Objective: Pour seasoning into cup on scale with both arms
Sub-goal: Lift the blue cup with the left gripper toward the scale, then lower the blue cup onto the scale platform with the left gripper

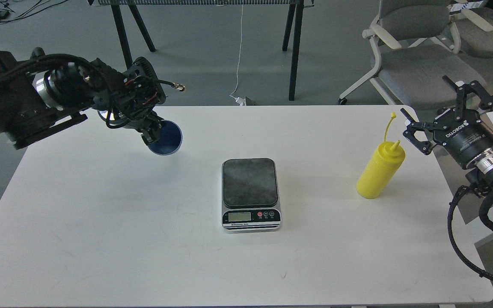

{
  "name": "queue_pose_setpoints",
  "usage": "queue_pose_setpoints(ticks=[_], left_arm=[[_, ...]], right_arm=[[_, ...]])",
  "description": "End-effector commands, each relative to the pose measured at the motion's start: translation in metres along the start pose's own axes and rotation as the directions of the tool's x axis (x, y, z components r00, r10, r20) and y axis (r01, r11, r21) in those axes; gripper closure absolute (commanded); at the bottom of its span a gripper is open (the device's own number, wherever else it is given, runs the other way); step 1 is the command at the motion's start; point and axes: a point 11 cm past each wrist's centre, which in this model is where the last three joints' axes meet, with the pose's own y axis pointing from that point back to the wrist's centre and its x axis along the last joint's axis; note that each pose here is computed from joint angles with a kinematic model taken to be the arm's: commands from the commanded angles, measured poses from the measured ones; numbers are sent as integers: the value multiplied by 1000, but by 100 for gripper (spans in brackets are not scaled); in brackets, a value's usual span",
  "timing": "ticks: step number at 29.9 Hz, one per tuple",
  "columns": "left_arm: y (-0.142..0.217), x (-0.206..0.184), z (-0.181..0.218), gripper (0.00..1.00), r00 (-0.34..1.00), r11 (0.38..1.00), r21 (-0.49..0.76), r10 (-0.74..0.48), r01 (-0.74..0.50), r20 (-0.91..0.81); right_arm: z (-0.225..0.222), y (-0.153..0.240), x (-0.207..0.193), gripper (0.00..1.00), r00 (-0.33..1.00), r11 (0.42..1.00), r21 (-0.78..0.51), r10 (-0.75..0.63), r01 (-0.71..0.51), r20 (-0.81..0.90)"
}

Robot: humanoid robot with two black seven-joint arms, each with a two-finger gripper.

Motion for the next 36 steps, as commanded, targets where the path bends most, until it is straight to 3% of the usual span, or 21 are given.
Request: queue_pose_setpoints(ticks=[1, 9, 13, 17, 36], left_arm=[[3, 41, 18, 100, 997, 999, -34, 18, -16, 72], [14, 138, 63, 100, 969, 984, -125, 151, -129, 194], [11, 157, 82, 100, 957, 978, -156, 172, -137, 235], [2, 164, 99, 100, 951, 974, -187, 177, -132, 254], [-22, 145, 111, 100, 965, 972, -216, 144, -96, 218]], right_arm=[[0, 0, 0, 1, 1000, 1000, -1, 1, -1, 0], [1, 1, 2, 1, 1000, 1000, -2, 4, -4, 2], [1, 2, 2, 1, 1000, 1000, -2, 7, -7, 2], [3, 4, 5, 1, 1000, 1000, -2, 13, -13, 4], [3, 6, 7, 1, 1000, 1000, 1, 19, -19, 6]])
